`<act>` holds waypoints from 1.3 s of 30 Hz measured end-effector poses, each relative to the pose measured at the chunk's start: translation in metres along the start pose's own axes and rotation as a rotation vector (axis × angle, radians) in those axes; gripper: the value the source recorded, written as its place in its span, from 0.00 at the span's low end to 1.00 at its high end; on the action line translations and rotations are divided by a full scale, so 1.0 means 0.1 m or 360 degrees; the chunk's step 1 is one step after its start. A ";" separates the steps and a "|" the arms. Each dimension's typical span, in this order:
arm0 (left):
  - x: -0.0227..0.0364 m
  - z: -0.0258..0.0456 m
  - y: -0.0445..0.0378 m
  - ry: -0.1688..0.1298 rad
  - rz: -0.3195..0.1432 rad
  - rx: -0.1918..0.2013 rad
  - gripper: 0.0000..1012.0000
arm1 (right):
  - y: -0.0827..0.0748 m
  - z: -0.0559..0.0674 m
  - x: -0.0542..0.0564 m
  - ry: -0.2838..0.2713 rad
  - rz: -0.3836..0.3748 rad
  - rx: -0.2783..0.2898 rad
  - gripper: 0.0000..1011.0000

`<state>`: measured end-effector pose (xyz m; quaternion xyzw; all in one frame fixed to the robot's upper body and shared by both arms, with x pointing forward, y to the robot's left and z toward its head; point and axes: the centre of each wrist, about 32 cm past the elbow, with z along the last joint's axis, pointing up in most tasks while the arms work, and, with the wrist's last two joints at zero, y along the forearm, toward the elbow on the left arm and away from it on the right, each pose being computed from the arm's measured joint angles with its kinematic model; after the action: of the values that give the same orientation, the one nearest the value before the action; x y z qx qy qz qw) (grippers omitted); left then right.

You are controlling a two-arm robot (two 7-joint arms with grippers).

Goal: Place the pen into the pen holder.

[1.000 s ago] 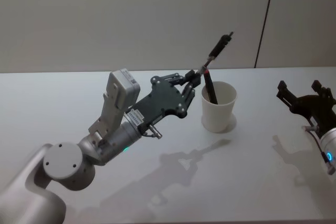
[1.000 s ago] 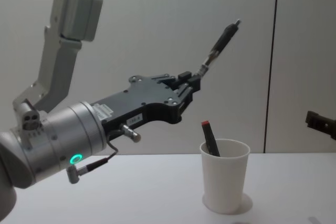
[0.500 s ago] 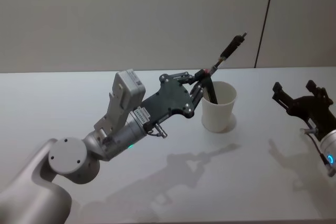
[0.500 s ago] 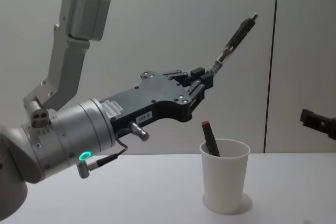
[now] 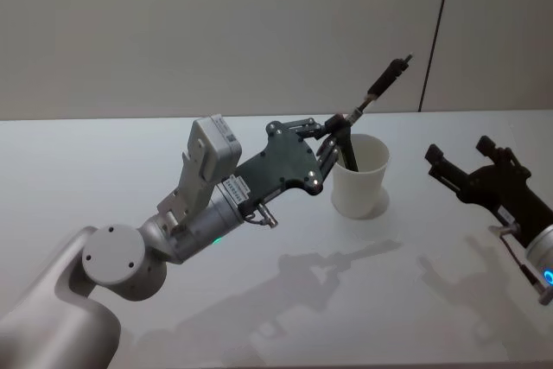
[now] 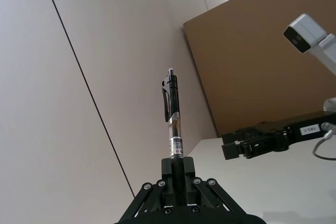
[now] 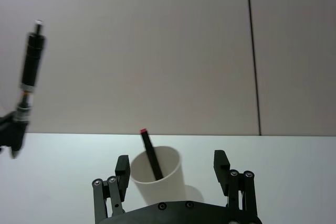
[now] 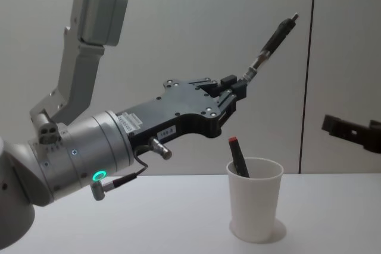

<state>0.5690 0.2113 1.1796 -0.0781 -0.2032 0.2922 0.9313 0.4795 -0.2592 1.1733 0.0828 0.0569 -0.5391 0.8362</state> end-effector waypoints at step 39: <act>0.007 -0.003 -0.012 -0.0004 -0.0013 -0.0007 0.13 | 0.07 0.32 -0.50 0.0238 0.0294 0.0063 0.99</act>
<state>0.5702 0.2107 1.1799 -0.0789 -0.2053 0.2882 0.9320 0.4655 -0.2183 1.2148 0.1443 0.1006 -0.4530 0.8740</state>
